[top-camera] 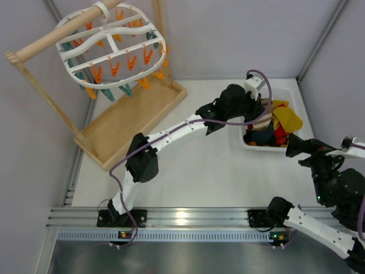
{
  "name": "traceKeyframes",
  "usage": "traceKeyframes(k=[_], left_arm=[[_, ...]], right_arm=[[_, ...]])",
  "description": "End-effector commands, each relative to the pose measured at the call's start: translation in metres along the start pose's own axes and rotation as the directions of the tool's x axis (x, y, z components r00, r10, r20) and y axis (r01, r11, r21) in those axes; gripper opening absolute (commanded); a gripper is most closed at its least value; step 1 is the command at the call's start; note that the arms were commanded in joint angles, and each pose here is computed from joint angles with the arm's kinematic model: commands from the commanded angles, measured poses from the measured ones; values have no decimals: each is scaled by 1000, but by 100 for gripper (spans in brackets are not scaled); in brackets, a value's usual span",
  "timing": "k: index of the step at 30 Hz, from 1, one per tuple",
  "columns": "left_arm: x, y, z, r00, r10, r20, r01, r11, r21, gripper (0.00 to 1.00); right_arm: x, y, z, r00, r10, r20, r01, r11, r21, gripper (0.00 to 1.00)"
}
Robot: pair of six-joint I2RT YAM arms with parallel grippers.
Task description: Remove the socks clipped to the hanger
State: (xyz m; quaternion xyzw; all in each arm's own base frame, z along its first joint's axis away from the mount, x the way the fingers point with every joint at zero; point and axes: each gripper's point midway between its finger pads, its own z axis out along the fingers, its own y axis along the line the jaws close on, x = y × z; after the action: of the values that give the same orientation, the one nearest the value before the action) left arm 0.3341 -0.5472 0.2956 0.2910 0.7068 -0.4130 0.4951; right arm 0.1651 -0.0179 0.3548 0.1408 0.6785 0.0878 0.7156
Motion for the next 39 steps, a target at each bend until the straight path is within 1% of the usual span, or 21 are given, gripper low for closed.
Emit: traceKeyframes(k=[1,2,6,7,10,13,14,17,18,19,20,22,23,24,26,27,28,30,35,36,39], left_arm=[[12,-14,24,999,-7,-36,11,992,124,1],[24,-22,37,998,-6,-61,17,981,195,1],[53,-25,61,993,-25,-112,54,961,272,9],[59,-25,66,993,-26,-117,57,959,277,13],[84,-18,81,990,-19,-139,58,957,283,15],[94,-15,88,989,-25,-147,66,957,282,20],[96,-13,90,988,-29,-151,71,957,280,23],[102,-6,91,985,-54,-165,95,963,254,30],[105,-4,91,983,-58,-174,100,965,241,36],[103,-3,88,982,-62,-176,101,969,227,37],[102,3,88,983,-66,-174,100,976,195,41],[92,11,84,985,-71,-159,93,987,130,43],[92,15,81,982,-78,-173,96,991,98,48],[82,14,77,984,-79,-160,92,992,81,53],[76,24,72,984,-89,-152,92,996,9,59],[82,29,68,979,-101,-175,97,995,-28,65],[75,28,63,981,-101,-168,97,995,-34,67],[79,33,59,977,-108,-183,97,993,-71,71],[72,26,44,970,-118,-214,104,992,-73,77],[73,21,41,966,-118,-228,108,993,-53,81],[69,13,33,961,-117,-250,114,993,-24,86]], right_arm=[[1,-6,-1,1000,-17,-2,17,1000,20,100],[2,-6,-1,1000,-20,-3,20,1000,20,100],[7,-3,1,999,-37,-12,37,999,22,99],[8,-3,2,999,-40,-15,40,999,19,99],[10,-1,2,999,-40,-16,40,999,12,99],[15,1,3,999,-43,-22,43,999,7,99],[17,1,4,999,-44,-24,44,999,6,99],[18,2,4,999,-47,-24,47,999,6,100],[18,2,4,999,-49,-25,49,999,4,100],[18,3,5,999,-47,-25,47,999,3,99],[18,3,4,999,-47,-25,47,999,1,99],[19,4,4,998,-49,-26,48,999,-2,99],[19,4,5,998,-48,-27,48,999,-1,100],[19,4,4,999,-47,-27,47,999,-3,99],[19,3,4,999,-44,-26,44,999,-3,99],[19,4,4,999,-44,-26,44,999,-5,100],[19,4,4,999,-41,-26,41,999,-8,100],[18,4,3,999,-33,-23,33,999,-12,100],[18,5,4,999,-38,-23,38,999,-15,99],[19,5,4,999,-41,-23,41,999,-15,99],[17,5,3,999,-36,-21,36,999,-17,100]])
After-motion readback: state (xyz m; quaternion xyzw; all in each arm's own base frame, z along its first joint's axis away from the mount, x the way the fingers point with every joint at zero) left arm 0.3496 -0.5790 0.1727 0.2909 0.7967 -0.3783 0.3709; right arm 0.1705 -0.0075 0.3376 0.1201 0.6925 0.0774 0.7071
